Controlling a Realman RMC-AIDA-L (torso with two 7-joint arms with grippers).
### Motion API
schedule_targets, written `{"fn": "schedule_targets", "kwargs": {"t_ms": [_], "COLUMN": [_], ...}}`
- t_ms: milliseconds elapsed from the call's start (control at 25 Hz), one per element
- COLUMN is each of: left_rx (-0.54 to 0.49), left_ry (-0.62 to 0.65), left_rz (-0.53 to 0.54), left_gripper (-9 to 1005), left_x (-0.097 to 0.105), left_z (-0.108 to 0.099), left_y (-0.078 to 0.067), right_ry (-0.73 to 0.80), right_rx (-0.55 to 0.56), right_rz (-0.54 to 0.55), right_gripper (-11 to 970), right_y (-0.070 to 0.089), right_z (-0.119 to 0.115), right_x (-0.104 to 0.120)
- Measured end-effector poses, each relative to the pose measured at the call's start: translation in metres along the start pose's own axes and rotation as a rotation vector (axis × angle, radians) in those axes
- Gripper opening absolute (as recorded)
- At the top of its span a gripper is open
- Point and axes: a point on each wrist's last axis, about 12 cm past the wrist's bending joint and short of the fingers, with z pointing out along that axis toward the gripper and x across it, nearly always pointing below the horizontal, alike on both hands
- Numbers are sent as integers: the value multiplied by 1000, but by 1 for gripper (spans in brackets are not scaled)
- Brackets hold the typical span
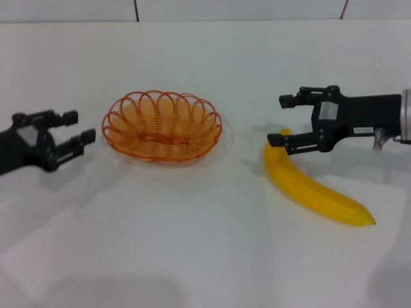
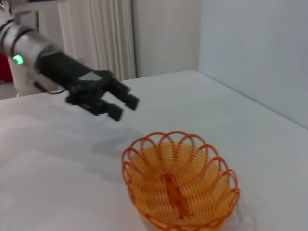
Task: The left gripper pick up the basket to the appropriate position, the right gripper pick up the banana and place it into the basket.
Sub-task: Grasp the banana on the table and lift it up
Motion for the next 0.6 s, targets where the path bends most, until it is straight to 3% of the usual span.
{"fn": "schedule_targets", "kwargs": {"t_ms": [200, 360, 600], "left_rx": [13, 11, 15], "left_ry": [-61, -42, 11], "left_rz": [42, 29, 22], "left_gripper": [509, 509, 508], "left_x": [19, 28, 35], "left_z": [-9, -7, 0], "left_y": [-17, -22, -23], "right_ry": [19, 95, 284], "right_rx": [21, 22, 31], "right_rz": [32, 47, 18], "right_gripper": [862, 861, 863], "right_y": [-2, 1, 26], "right_z": [-7, -13, -9], "right_x": [-6, -21, -56]}}
